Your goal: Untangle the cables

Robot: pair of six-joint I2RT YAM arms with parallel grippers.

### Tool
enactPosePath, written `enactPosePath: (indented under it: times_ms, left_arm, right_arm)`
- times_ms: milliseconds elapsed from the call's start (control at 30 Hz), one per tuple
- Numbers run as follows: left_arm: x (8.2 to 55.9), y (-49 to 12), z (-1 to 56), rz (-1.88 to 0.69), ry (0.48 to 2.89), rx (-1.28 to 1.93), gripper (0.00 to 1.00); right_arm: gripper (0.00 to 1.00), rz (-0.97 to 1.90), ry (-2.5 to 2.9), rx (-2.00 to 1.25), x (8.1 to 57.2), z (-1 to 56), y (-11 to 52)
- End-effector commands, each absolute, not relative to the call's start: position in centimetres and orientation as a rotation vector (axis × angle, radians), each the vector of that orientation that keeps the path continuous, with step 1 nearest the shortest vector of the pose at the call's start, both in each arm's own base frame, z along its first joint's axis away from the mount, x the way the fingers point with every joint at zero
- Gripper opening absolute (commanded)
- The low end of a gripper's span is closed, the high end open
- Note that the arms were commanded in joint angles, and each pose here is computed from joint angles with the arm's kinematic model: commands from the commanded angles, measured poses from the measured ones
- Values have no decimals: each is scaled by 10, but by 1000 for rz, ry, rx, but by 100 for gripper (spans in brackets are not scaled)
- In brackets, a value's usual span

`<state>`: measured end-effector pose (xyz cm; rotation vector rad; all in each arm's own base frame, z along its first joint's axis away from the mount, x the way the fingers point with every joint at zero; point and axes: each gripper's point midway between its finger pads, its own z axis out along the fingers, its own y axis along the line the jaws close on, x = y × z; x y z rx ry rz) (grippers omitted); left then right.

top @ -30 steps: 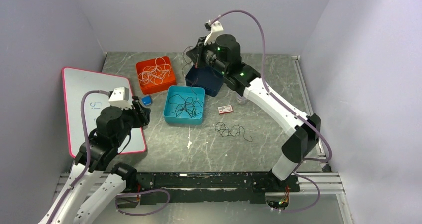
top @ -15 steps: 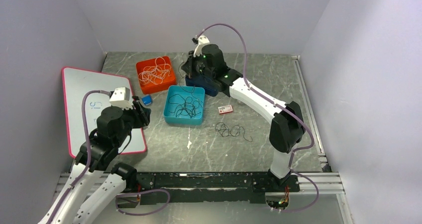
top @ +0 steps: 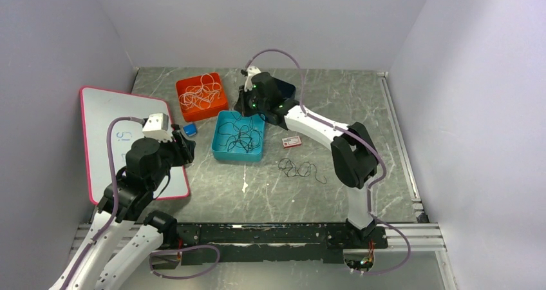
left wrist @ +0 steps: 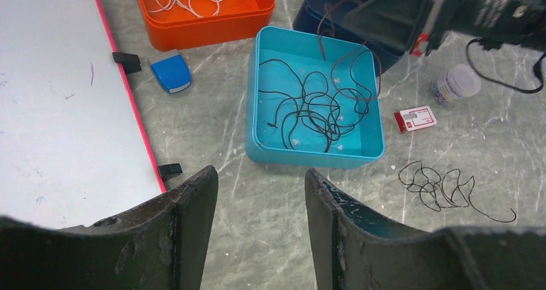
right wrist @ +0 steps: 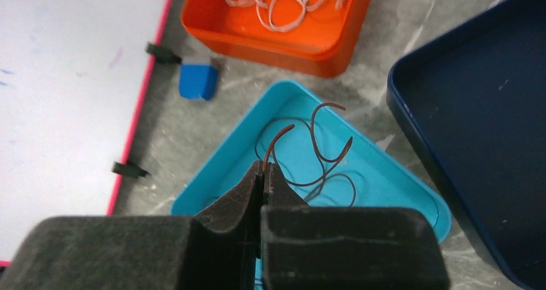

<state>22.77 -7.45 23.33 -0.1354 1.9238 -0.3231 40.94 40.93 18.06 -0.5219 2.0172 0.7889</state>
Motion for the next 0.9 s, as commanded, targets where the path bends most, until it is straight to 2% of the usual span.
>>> enactPosePath:
  times_ms: [0, 367, 433, 533, 600, 867]
  left_arm:
    - [230, -78, 236, -341, 1905, -111, 57]
    - [229, -84, 237, -372, 1904, -85, 56]
    - [229, -84, 238, -371, 1904, -85, 56]
    - [229, -84, 237, -370, 1907, -85, 56]
    - [229, -84, 237, -371, 1906, -85, 57]
    - [229, -88, 238, -387, 1903, -49, 58]
  right_arm:
    - [0, 759, 2074, -585, 403, 151, 411]
    - [3, 631, 2244, -767, 393, 72, 417]
    - [8, 617, 2255, -801, 391, 68, 420]
    - [23, 616, 2212, -803, 391, 82, 426]
    - [29, 623, 2183, -790, 393, 96, 428]
    - [41, 585, 2115, -780, 396, 139, 421]
